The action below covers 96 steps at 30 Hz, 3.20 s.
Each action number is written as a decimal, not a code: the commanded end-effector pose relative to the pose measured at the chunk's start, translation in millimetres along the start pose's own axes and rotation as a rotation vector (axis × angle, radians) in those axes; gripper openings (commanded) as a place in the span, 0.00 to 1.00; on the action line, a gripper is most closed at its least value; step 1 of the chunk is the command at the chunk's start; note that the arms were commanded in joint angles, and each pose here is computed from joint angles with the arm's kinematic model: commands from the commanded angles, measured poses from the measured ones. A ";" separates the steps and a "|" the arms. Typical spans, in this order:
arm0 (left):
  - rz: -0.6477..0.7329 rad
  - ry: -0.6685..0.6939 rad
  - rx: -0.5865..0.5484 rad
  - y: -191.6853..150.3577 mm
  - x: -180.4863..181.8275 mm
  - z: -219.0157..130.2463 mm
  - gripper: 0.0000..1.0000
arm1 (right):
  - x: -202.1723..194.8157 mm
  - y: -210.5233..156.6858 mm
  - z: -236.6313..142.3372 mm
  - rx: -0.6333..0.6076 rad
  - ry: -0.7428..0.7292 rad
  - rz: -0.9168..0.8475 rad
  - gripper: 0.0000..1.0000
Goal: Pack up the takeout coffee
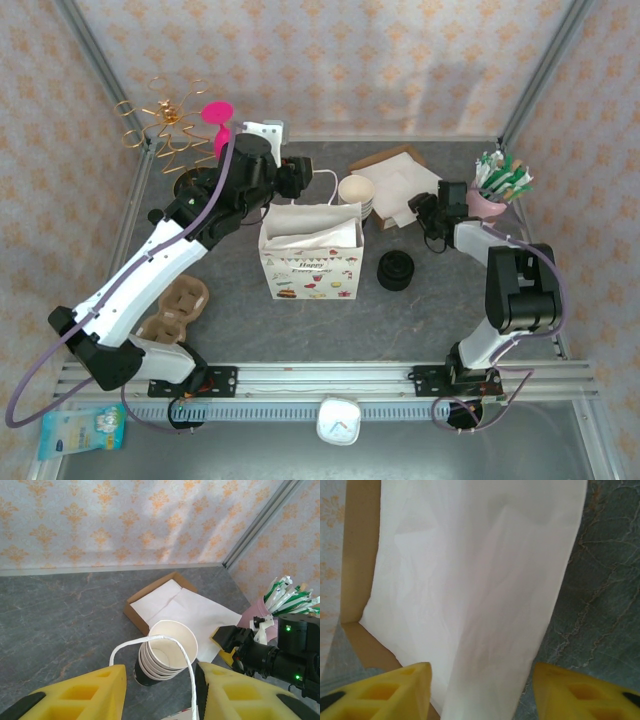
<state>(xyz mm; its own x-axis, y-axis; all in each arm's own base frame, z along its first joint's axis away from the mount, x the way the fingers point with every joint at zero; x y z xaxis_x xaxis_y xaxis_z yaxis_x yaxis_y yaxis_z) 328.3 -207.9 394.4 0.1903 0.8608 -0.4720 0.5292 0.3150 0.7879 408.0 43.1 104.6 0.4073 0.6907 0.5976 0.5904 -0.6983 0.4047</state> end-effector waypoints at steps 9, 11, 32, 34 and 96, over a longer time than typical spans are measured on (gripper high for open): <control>0.026 -0.012 -0.033 11.1 -8.5 0.0 0.45 | 12.3 19.9 -15.2 -0.089 0.045 0.005 0.24; 0.026 -0.012 -0.033 12.0 -9.0 -0.6 0.45 | 14.9 23.6 -20.4 -0.108 0.044 0.001 0.21; 0.039 -0.012 -0.066 25.3 -12.7 -10.7 0.47 | 105.7 81.6 -96.3 -0.234 0.212 -0.244 0.00; 0.050 0.001 -0.070 26.8 -11.0 -13.3 0.47 | 116.6 84.4 -106.7 -0.217 0.224 -0.277 0.00; 0.598 -0.465 -0.288 6.3 -117.3 2.3 0.16 | 274.1 26.1 -390.4 -0.087 0.864 -0.435 0.00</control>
<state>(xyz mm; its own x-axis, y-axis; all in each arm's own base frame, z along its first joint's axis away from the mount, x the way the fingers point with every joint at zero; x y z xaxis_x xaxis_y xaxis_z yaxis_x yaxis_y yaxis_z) 316.7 -307.4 443.2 0.7067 0.7074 0.0081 0.0351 -0.0465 0.9983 274.4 140.8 533.4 -0.4697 0.5645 0.6788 0.5250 -0.4395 0.7288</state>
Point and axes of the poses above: each hand's point on the last joint's axis, 136 mm out from that joint toward the fingers, its own z axis out along the fingers, its own x axis along the line the jaws close on, y = z × x, the point moved 3 cm from there along -z, back along the fingers, and after that the axes turned 10 degrees about -z, right-handed, at the moved point
